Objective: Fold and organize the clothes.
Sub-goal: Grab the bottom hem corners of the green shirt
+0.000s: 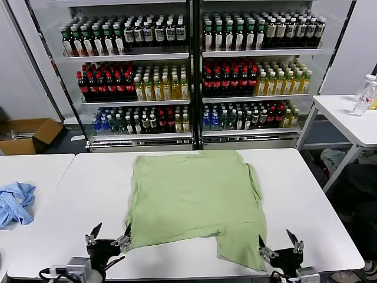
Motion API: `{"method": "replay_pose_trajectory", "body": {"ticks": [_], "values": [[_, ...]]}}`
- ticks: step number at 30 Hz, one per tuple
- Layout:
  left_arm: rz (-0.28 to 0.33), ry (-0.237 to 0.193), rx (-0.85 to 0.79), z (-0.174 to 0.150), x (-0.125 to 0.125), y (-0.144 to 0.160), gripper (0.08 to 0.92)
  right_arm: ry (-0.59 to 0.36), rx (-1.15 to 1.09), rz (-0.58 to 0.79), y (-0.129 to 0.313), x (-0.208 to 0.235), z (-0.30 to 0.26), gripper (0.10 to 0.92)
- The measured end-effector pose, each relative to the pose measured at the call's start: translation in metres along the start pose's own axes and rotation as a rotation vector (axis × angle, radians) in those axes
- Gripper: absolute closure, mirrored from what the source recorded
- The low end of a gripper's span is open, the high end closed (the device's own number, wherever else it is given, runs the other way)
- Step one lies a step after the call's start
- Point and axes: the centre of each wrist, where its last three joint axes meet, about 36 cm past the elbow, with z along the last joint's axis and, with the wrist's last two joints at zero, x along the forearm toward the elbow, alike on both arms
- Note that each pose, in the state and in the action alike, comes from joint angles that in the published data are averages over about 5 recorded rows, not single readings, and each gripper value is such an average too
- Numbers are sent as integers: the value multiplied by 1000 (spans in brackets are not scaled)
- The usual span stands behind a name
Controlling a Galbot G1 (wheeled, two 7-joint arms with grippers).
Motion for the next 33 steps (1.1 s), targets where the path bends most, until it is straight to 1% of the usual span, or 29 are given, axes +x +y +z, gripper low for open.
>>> {"method": "replay_pose_trajectory", "body": {"ticks": [2,4,8,11,16,24,29,30,33], "values": [[4,10,1,2,-3,-1,177,4,-4,-6,2,-1,1,200],[11,30,1,7,-8,-4,177,11,-14,-20,5,-3,3,205],[28,63,-2,15,-15,-8,198,27,-34,-46,11,-6,8,275],[42,78,1,18,-19,-10,267,42,-47,-61,13,-9,11,360],[64,93,7,22,-23,-13,415,59,-67,-77,15,-11,15,490],[100,110,31,25,-26,-14,648,70,-92,-100,12,-11,16,724],[131,116,62,24,-24,-10,779,44,-104,-106,6,-8,12,867],[139,116,69,23,-23,-9,804,34,-106,-105,5,-8,10,888],[160,108,92,19,-19,-7,880,-10,-111,-95,-2,-6,2,917]]}}
